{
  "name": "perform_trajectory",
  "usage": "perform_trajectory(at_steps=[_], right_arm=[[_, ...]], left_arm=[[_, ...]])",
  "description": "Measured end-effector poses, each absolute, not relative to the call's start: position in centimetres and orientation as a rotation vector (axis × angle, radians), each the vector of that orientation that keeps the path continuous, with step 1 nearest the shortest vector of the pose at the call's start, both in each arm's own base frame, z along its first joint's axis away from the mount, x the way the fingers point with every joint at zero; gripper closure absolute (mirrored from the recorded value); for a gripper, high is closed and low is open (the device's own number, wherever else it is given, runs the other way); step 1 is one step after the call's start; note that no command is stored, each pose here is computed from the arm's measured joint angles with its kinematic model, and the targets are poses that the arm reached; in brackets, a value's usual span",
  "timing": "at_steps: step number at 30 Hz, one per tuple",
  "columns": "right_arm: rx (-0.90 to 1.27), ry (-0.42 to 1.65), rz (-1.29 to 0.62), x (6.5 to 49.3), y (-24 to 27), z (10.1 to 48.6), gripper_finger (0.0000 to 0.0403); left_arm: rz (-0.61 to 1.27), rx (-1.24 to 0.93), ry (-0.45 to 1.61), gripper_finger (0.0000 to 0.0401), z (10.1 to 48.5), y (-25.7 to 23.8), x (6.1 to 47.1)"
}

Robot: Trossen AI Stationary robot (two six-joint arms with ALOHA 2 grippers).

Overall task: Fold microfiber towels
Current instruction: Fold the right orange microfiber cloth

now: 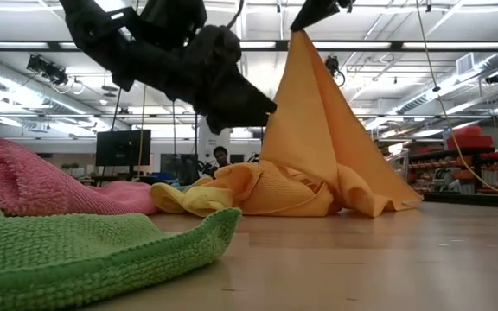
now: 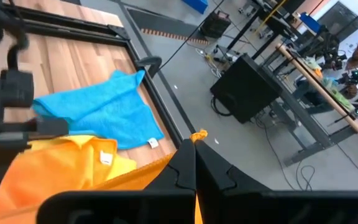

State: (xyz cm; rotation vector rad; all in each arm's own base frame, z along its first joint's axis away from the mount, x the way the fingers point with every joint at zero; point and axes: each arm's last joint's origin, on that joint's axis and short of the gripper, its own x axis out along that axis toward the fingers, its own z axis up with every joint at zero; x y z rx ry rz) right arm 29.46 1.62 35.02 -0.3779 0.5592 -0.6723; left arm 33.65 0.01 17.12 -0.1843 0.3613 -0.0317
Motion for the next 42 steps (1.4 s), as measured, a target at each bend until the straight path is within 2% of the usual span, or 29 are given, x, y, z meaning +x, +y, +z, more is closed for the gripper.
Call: perform_trajectory(at_steps=[14,21,25,32,38,42], right_arm=[[-0.378,0.565,-0.672,29.4,1.6,35.0,0.0400],[-0.394,0.585,-0.667,29.2,1.6,34.9,0.0400],[-0.410,0.580,-0.648,27.9,1.9,35.8,0.0400],[-0.428,0.530,-0.604,22.8,2.2,40.3,0.0400],[-0.459,0.491,-0.592,18.0,1.4,43.1,0.0400],[-0.515,0.470,-0.626,15.7,0.4,44.4,0.0400]], left_arm=[[-0.030,-0.160,0.439,0.0289,14.6,0.0,34.1],[-0.080,-0.088,0.422,0.0388,15.6,-0.2,34.4],[-0.095,-0.026,0.409,0.0382,18.8,0.1,34.4],[-0.086,0.174,0.351,0.0394,26.9,1.7,34.2],[-0.032,0.302,0.360,0.0380,32.0,4.5,34.6],[0.027,0.357,0.316,0.0392,35.4,6.8,34.5]])
